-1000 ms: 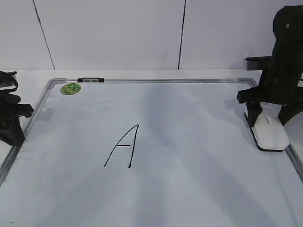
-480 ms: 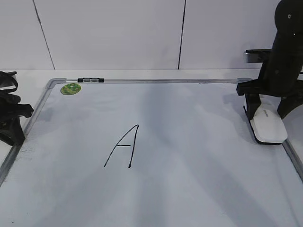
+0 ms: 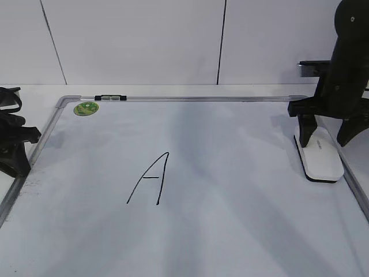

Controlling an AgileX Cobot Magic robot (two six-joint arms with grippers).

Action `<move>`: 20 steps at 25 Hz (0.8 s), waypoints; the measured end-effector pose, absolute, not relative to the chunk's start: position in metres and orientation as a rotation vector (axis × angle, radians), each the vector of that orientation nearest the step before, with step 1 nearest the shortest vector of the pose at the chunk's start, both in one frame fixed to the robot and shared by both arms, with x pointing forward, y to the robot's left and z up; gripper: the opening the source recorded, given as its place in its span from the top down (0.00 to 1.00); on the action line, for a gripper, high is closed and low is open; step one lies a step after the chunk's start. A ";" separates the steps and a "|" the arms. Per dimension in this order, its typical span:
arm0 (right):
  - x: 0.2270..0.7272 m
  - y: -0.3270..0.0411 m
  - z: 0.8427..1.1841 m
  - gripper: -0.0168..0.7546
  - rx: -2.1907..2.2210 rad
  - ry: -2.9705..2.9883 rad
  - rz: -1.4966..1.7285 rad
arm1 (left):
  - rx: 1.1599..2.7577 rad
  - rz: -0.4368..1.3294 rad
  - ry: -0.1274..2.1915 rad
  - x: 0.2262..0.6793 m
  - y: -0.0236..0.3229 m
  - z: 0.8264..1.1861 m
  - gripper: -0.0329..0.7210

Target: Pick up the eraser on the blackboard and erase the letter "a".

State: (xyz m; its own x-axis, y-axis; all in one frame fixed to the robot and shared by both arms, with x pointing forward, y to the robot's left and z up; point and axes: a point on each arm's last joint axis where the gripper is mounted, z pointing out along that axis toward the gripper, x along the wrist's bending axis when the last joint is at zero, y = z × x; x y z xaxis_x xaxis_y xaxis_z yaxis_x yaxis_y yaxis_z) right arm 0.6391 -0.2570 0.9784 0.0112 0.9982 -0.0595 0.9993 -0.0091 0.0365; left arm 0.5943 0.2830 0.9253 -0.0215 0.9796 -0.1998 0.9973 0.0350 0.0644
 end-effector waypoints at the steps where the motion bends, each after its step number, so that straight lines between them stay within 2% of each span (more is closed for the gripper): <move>1: 0.639 -0.257 0.978 0.18 2.186 2.163 -0.024 | 2.055 -0.139 2.115 0.594 0.283 0.925 0.78; 8: 0.642 -0.256 0.986 0.18 2.193 2.157 0.001 | 2.055 -0.139 2.115 0.594 0.283 0.925 0.77; 14: 0.655 -0.252 1.021 0.18 2.156 2.105 0.162 | 2.055 -0.139 2.115 0.594 0.283 0.925 0.76; 16: 0.656 -0.252 1.033 0.18 2.141 2.088 0.207 | 2.056 -0.135 2.114 0.594 0.283 0.925 0.71; 20: 0.655 -0.252 1.042 0.18 2.132 2.078 0.232 | 2.055 -0.125 2.110 0.596 0.283 0.926 0.52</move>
